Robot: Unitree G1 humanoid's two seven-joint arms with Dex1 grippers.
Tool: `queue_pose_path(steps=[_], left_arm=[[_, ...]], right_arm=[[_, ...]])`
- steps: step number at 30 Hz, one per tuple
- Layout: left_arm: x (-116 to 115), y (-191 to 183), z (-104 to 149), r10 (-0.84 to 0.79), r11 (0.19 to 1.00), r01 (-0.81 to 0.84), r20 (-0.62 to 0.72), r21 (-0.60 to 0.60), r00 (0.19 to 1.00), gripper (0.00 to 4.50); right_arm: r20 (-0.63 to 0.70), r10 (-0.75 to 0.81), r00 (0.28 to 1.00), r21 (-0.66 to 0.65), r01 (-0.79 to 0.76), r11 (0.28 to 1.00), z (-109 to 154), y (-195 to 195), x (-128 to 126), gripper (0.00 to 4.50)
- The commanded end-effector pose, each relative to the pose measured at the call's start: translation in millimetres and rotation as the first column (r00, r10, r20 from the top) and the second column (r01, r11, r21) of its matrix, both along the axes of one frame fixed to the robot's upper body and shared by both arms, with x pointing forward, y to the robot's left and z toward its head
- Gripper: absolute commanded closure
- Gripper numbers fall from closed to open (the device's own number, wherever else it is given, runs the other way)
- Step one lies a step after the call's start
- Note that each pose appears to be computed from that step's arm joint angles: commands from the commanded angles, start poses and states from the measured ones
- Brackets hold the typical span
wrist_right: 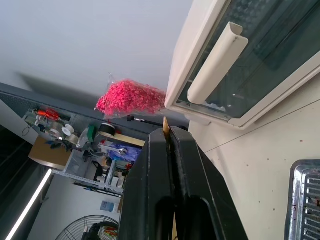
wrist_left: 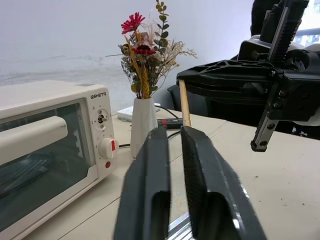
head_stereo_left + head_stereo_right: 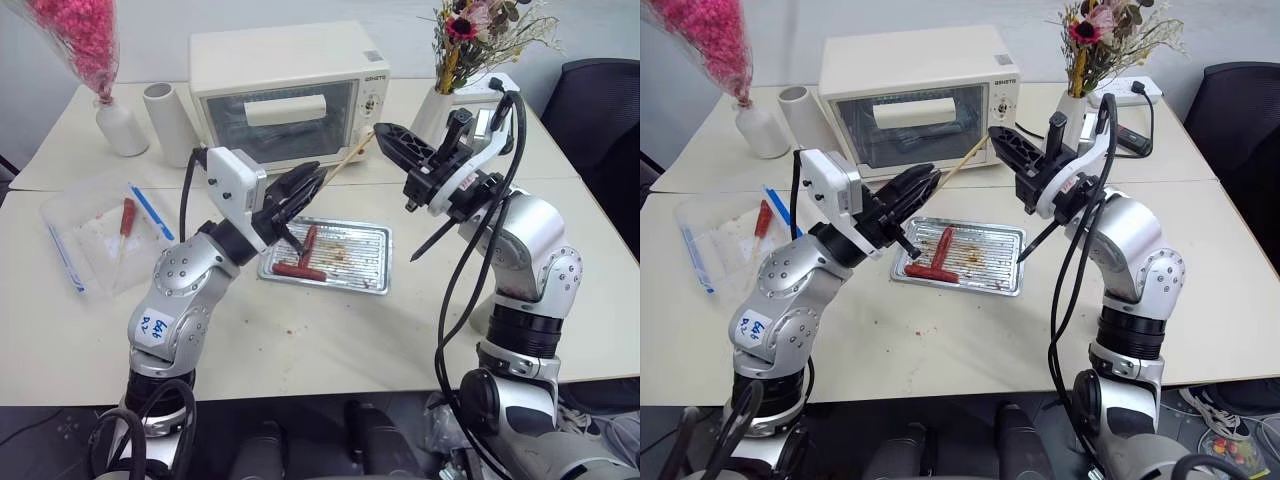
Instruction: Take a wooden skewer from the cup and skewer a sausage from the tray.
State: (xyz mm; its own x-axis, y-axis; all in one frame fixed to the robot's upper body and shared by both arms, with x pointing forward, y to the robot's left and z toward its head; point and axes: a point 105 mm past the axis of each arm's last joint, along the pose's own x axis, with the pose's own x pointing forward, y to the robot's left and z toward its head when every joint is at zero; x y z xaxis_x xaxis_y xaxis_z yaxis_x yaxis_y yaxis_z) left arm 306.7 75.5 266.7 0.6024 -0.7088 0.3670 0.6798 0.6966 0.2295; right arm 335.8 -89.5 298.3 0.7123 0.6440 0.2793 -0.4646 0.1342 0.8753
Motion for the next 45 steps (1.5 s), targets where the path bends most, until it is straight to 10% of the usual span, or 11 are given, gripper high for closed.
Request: queue_pose_path(steps=[1, 21, 29, 40, 45], left_arm=[[-7.7, -4.5, 8.5, -0.022, 1.0, 0.022, 0.043, 0.001, 0.999, 2.66], [0.3, -4.5, 4.3, -0.007, 1.0, 0.007, 0.042, -0.013, 0.999, 2.47], [1.0, -4.3, 3.7, -0.009, 1.0, 0.01, 0.044, -0.023, 0.999, 4.48], [0.9, -3.5, 4.0, 0.003, 1.0, -0.004, 0.052, 0.003, 0.999, 4.49], [1.5, -0.2, 3.2, 0.012, 1.0, -0.012, 0.052, 0.006, 0.999, 4.5]], right_arm=[[0.078, 0.009, 0.997, 0.019, -0.01, 1.0, 17.0, -1.6, -11.4, 4.5], [0.076, 0.011, 0.997, 0.027, -0.013, 1.0, 20.1, 2.6, -13.2, 4.5], [0.082, 0.015, 0.996, 0.046, -0.019, 0.999, 24.1, 5.4, -14.7, 4.5], [0.073, 0.015, 0.997, 0.05, -0.019, 0.999, 22.3, 5.6, -13.7, 4.5], [0.075, 0.013, 0.997, 0.041, -0.016, 0.999, 22.2, 4.5, -13.4, 2.94]])
